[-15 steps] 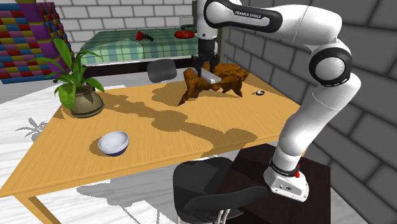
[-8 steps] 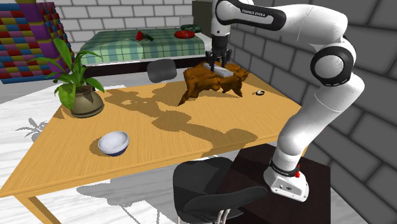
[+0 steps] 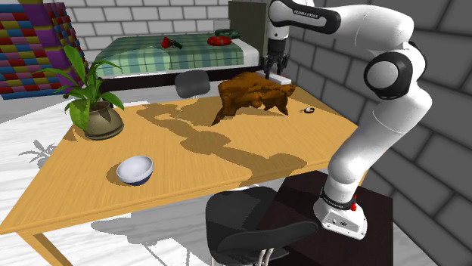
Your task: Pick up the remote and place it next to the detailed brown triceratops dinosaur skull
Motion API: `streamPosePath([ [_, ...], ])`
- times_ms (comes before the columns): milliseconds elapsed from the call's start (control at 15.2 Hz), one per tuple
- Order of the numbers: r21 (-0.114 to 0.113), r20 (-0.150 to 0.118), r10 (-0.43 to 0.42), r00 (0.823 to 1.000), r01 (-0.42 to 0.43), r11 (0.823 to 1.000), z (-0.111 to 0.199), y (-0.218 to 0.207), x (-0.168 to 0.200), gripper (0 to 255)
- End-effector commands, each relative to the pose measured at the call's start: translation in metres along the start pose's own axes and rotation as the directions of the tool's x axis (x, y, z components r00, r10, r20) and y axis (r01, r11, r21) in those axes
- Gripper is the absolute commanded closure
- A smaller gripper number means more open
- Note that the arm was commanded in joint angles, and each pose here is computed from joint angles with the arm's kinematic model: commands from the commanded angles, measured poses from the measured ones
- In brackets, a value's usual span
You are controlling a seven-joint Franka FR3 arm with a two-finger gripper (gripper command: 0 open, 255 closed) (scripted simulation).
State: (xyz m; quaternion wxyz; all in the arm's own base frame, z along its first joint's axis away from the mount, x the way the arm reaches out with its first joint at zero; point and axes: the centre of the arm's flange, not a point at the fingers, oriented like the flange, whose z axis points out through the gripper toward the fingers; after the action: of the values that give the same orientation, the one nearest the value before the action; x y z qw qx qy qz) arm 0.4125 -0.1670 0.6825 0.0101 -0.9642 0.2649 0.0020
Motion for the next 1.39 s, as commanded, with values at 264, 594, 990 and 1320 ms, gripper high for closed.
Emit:
streamPosePath([
  [264, 0.0, 0.0, -0.002, 1.0, 0.002, 1.0, -0.004, 0.071, 0.021, 255],
  [594, 0.0, 0.0, -0.002, 1.0, 0.002, 1.0, 0.023, 0.072, 0.021, 255],
  [990, 0.0, 0.0, -0.002, 1.0, 0.002, 1.0, 0.054, 0.072, 0.021, 255],
  [1320, 0.0, 0.0, -0.002, 1.0, 0.002, 1.0, 0.081, 0.073, 0.022, 255],
])
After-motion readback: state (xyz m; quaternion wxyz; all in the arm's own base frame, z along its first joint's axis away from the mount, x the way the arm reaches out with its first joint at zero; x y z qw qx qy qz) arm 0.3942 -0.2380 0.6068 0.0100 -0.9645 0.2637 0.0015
